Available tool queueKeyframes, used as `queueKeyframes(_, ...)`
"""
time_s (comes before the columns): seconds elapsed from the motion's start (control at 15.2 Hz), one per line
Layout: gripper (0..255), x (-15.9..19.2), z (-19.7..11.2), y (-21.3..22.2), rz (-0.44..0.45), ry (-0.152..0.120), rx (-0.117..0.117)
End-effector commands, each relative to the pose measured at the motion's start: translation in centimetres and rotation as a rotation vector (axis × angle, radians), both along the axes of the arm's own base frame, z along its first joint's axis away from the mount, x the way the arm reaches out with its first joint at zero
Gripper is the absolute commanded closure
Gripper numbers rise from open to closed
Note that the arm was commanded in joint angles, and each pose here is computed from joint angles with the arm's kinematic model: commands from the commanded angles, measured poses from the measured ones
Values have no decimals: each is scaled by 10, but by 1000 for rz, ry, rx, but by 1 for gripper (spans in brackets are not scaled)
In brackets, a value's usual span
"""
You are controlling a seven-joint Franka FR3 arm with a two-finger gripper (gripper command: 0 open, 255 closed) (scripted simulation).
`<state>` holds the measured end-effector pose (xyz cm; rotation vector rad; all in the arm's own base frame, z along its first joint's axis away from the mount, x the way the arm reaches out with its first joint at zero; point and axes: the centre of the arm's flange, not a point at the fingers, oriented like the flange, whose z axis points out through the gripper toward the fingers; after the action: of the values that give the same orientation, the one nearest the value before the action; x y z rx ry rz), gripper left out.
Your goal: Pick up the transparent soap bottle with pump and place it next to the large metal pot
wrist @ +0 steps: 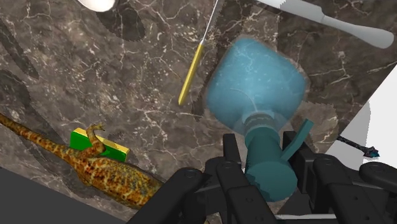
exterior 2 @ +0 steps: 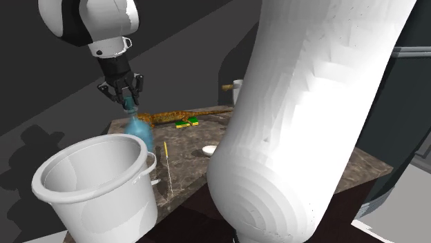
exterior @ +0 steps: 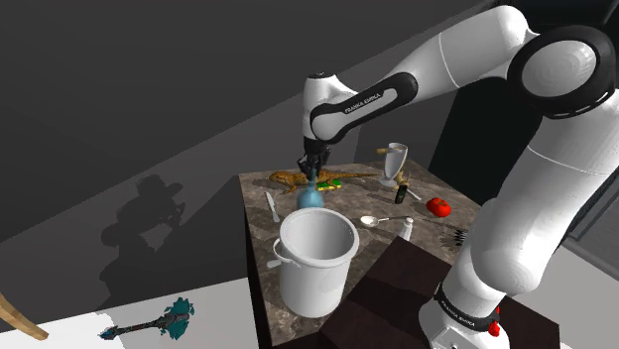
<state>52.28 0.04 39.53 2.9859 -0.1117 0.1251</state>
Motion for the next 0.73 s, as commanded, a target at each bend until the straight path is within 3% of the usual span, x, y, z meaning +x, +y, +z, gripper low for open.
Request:
queueKeyframes(0.0, 255, 0, -10, 0, 0, -1, 0)
queueKeyframes(0.66, 255, 0, -63, 0, 0, -1, 0)
